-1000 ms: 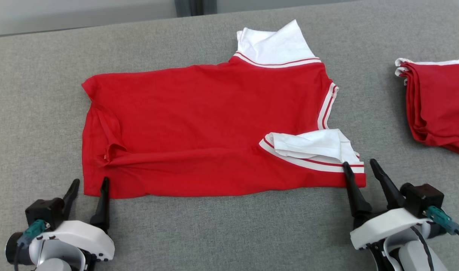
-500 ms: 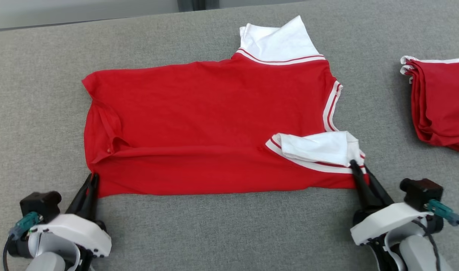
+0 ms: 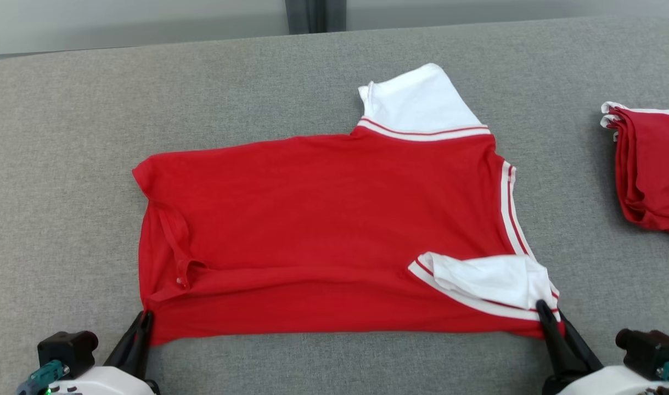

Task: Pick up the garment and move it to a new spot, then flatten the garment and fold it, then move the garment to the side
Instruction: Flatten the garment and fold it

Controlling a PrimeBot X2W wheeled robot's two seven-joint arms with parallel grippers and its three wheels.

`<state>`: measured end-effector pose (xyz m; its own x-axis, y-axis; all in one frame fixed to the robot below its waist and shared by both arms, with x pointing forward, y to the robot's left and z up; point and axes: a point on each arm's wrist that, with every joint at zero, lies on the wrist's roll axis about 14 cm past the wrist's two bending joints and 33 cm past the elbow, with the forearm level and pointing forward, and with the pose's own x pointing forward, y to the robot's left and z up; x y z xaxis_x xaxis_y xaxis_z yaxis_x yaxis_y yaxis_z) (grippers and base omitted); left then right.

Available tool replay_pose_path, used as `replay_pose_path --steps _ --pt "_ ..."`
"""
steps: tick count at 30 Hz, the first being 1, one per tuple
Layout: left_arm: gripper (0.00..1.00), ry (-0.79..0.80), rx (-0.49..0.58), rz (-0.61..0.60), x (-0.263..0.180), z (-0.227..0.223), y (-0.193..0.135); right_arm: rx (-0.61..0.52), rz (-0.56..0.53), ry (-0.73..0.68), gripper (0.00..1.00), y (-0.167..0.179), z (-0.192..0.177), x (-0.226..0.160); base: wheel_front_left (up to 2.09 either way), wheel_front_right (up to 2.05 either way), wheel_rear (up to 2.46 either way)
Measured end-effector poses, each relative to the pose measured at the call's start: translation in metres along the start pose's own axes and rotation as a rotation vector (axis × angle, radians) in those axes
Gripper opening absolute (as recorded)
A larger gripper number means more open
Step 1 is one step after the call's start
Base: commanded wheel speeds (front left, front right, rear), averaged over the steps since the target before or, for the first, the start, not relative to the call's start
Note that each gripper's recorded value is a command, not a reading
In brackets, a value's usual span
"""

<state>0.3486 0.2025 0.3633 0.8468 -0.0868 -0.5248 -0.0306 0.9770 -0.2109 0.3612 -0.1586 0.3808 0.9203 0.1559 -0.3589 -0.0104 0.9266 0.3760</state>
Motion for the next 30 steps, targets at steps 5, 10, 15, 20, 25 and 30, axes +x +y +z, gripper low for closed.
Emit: replay_pose_path --steps 5,10,15,20,25,30 --pt "0.0 0.028 -0.014 0.016 -0.009 -0.007 0.002 0.018 -0.017 0.037 0.0 0.002 -0.009 -0.012 0.0 0.0 0.0" --pt "1.0 -0.028 -0.018 0.035 -0.009 0.005 0.003 0.022 -0.024 0.009 1.0 0.003 -0.001 -0.012 0.0 0.0 0.0" --pt "1.0 -0.21 -0.019 0.06 -0.007 0.049 0.002 -0.042 -0.046 -0.156 1.0 -0.004 0.045 -0.012 0.0 0.0 0.0" --pt "1.0 -0.452 0.025 0.046 -0.016 0.114 -0.013 -0.219 -0.04 -0.414 1.0 0.004 0.122 -0.02 0.0 0.0 0.0" --pt "1.0 -0.584 0.09 0.027 -0.028 0.151 -0.031 -0.288 0.016 -0.52 1.0 0.031 0.154 -0.026 0.0 0.0 0.0" --pt "1.0 -0.622 0.163 0.022 -0.038 0.162 -0.042 -0.308 0.064 -0.525 1.0 0.05 0.157 -0.028 0.0 0.0 0.0"
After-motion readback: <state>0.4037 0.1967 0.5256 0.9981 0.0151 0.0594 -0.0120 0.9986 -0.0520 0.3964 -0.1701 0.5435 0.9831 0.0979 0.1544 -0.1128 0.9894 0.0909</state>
